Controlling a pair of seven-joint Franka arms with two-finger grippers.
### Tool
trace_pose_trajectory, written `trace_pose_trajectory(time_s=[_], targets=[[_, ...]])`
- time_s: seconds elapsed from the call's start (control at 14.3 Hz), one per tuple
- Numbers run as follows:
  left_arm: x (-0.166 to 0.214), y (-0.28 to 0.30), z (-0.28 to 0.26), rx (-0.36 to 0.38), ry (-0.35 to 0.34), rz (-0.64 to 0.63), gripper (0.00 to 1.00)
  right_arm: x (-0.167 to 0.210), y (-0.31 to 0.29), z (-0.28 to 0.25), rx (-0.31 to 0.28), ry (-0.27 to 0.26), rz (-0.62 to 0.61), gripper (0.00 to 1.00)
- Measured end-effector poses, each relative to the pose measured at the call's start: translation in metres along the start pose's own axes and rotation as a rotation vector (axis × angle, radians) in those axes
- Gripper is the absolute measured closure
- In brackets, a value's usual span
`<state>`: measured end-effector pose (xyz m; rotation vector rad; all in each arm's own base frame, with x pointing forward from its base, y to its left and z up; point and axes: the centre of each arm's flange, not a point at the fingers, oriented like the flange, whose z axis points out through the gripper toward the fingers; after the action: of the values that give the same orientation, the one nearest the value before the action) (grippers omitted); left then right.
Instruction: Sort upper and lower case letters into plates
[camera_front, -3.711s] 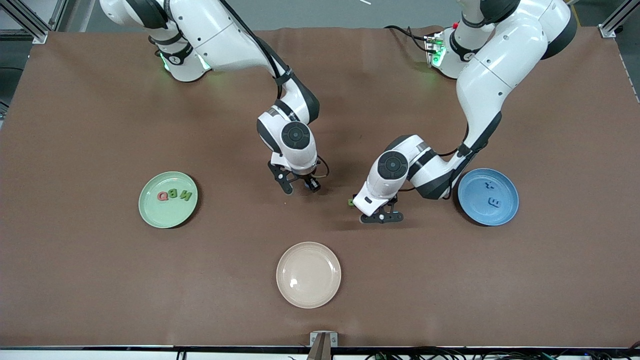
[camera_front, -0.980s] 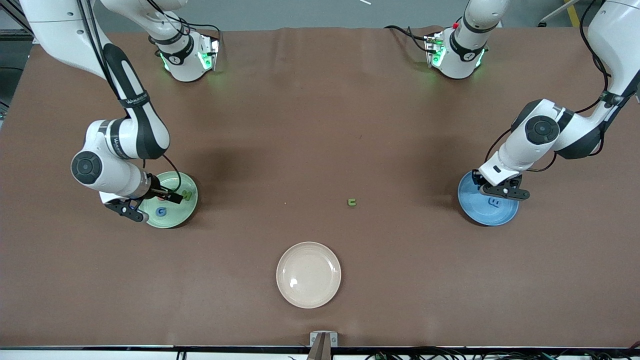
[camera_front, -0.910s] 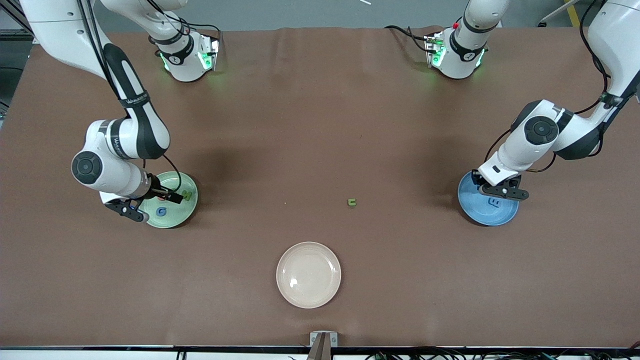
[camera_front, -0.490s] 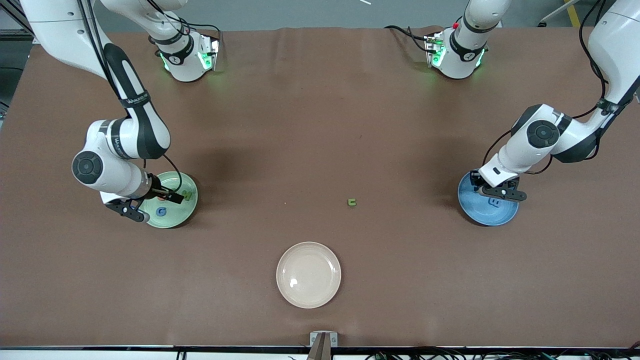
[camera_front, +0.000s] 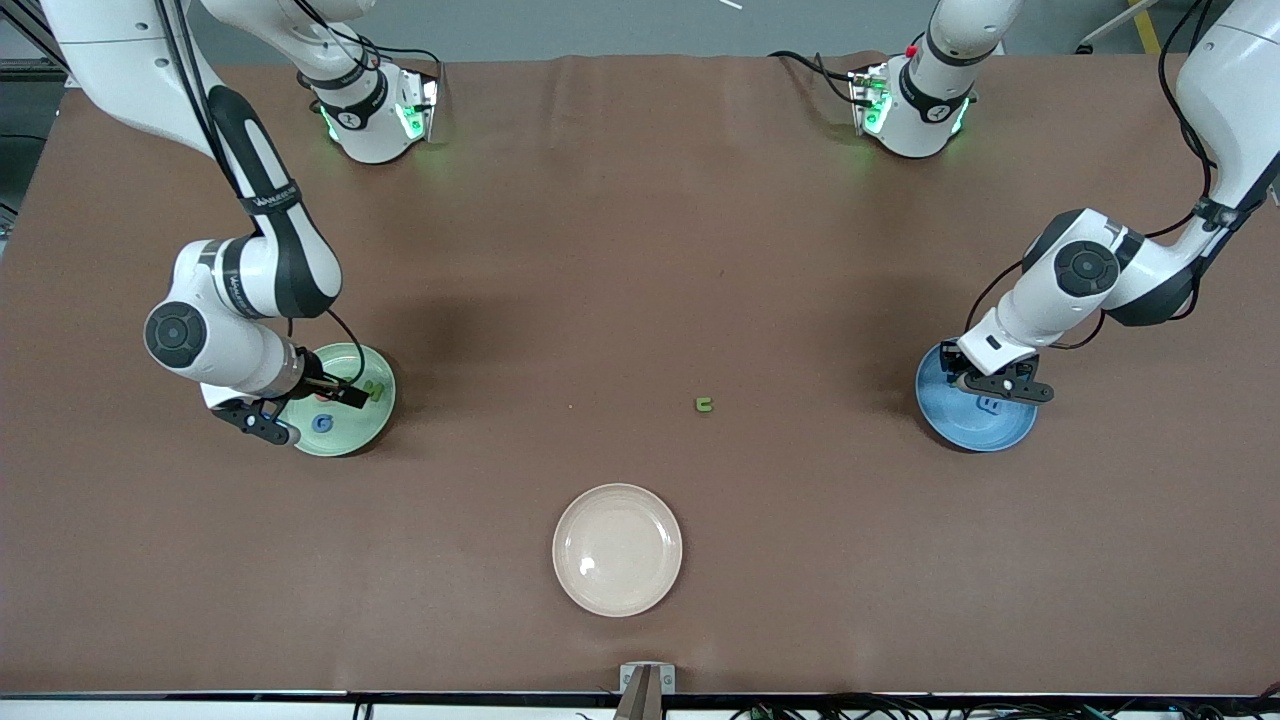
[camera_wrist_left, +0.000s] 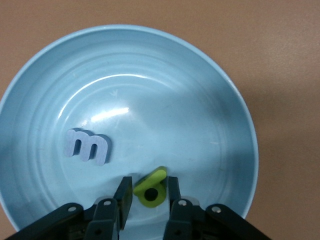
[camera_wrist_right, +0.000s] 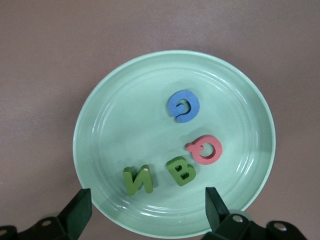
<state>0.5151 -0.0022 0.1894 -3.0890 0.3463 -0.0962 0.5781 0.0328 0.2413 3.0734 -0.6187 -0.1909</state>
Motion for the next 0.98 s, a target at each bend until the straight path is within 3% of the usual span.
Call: trace_pose_trajectory(time_s=[0.21,0.49,0.77,0.98], targets=[[0.004,0.0,-0.004,0.001,0.012,0.001,0.41,0.009,-0.003,-0.029,0.004,0.005,-0.135,0.0],[0.019,0.027,-0.028,-0.013,0.053,0.004,0.01,0.031,0.003,-0.096,-0.008,-0.007,-0.348,0.0],[0.048,0.059,-0.07,-0.022,0.009,-0.03,0.0,0.048,0.016,-0.181,-0.037,-0.045,-0.407,0.0],[0.078,0.115,-0.1,-0.031,-0.014,-0.089,0.0,0.048,0.017,-0.237,-0.045,-0.052,-0.409,0.0]])
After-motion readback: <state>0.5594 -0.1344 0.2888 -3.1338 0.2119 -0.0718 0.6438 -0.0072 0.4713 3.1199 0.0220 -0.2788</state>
